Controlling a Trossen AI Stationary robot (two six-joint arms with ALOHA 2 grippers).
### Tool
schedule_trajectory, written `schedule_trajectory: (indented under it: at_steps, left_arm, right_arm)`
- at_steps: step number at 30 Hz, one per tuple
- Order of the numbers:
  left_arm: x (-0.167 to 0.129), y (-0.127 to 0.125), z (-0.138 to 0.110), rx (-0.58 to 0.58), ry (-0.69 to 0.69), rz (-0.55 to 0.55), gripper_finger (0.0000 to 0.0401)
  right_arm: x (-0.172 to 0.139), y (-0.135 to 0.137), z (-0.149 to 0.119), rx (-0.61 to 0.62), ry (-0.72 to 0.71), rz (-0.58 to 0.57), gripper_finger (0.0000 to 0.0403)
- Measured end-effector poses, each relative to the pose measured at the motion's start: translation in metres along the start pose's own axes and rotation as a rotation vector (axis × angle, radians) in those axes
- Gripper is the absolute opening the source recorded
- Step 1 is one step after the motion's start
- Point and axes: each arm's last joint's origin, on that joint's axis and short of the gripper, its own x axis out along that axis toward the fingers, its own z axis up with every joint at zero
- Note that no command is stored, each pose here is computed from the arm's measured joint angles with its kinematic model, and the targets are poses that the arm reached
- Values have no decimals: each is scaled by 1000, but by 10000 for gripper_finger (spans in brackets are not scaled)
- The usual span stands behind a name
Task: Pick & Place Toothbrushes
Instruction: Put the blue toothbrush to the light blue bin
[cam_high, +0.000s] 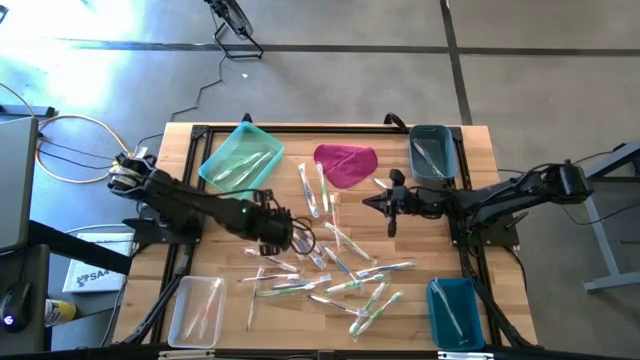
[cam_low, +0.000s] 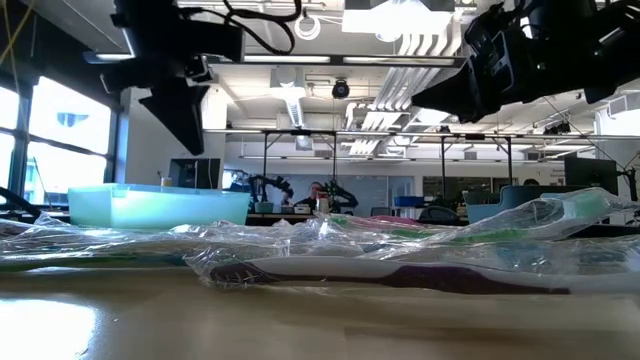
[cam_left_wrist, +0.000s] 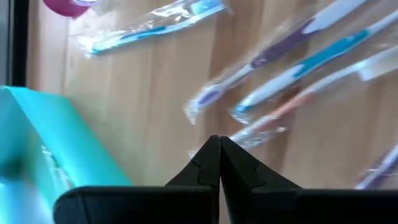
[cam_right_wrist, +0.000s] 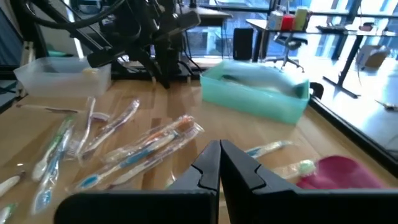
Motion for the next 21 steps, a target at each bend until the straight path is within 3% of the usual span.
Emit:
schedule_trajectory:
  at_steps: [6, 14, 21]
  left_arm:
    - [19, 12, 2, 44, -21, 9, 0]
    - [65, 18, -17, 77, -53, -108, 0]
    - [65, 34, -28, 85, -50, -217, 0]
  right_arm:
    - [0, -1, -6, 53, 64, -9, 2]
    - [0, -1, -6, 85, 64, -7, 2]
    - [0, -1, -6, 92, 60, -8, 2]
